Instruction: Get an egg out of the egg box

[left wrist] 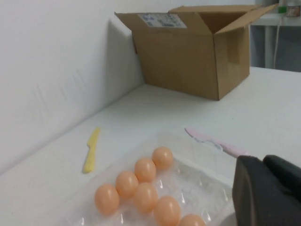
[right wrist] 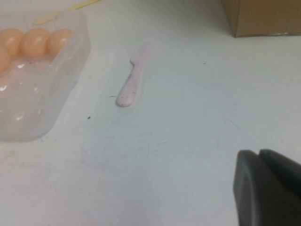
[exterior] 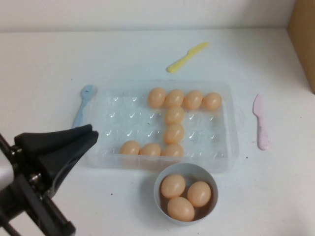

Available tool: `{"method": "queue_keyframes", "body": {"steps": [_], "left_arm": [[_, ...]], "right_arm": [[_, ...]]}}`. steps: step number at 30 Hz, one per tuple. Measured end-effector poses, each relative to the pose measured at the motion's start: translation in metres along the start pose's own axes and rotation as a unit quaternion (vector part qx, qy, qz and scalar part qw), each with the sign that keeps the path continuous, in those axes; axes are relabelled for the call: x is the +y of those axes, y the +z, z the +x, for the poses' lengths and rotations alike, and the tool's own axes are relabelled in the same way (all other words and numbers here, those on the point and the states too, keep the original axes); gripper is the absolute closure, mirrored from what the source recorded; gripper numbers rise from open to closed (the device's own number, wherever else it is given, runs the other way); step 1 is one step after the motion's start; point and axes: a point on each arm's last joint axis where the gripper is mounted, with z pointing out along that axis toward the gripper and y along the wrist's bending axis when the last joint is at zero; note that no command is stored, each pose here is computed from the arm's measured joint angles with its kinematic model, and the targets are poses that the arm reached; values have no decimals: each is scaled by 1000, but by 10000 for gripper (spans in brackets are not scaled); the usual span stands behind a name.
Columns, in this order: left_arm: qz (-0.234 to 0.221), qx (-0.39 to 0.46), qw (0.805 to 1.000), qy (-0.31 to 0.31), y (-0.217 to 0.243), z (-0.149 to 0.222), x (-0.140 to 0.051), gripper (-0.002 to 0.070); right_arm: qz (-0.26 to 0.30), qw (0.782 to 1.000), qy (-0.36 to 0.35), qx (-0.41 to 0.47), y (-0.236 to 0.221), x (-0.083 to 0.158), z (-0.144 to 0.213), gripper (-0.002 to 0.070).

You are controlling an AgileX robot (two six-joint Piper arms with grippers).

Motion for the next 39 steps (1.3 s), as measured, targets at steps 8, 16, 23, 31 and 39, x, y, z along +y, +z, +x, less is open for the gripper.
{"method": "queue_keyframes", "body": {"steps": [8,16,23,31,39], "left_arm": [[34,88,996,0,-10,16,-6,675],[49,135,990,0,-12,24,-9,676],[1,86,994,-71,-7,41,-6,676],[-98,18,988,-114,-22,97,0,677],[-211,-29,970,-120,-53,128,3,678]], "right_arm": [[0,1000,0,0,0,0,0,694],[0,1000,0,0,0,0,0,694],[0,1000,0,0,0,0,0,694],[0,1000,0,0,0,0,0,694],[0,1000,0,0,0,0,0,694]]}}
